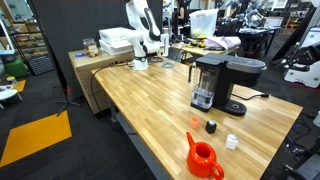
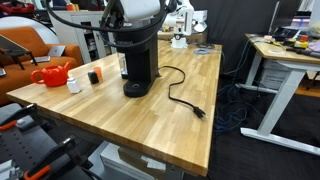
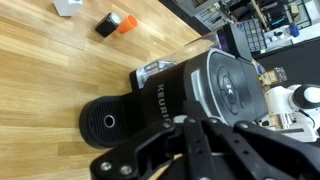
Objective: Open the lid of the machine
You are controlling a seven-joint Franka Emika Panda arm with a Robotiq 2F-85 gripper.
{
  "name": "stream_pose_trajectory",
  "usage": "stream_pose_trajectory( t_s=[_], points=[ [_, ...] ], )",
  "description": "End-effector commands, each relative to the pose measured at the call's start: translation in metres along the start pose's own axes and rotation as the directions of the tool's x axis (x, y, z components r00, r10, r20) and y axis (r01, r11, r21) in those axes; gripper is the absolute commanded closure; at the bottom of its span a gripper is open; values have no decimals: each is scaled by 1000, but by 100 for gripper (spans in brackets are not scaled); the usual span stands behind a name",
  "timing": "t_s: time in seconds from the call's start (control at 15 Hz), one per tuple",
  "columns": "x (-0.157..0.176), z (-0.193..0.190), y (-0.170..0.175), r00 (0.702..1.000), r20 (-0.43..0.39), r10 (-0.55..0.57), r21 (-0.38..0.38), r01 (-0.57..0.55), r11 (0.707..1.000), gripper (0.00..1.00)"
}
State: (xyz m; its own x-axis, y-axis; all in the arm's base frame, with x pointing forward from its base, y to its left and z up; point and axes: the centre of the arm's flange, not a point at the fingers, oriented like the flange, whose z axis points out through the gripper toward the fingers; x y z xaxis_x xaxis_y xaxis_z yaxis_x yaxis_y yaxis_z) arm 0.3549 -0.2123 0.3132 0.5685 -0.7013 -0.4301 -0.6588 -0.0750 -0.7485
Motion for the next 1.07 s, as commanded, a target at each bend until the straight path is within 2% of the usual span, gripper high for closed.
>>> stream_pose_trajectory(
  t_s=[0.0, 0.67, 1.0],
  points=[
    [-1, 9, 5, 1000, -5, -23, 14, 23, 1000, 100],
    [-16, 52, -2, 1000, 2, -18, 31, 18, 999, 100],
    [-8, 41, 6, 1000, -16, -4, 39, 5, 999, 100]
  ],
)
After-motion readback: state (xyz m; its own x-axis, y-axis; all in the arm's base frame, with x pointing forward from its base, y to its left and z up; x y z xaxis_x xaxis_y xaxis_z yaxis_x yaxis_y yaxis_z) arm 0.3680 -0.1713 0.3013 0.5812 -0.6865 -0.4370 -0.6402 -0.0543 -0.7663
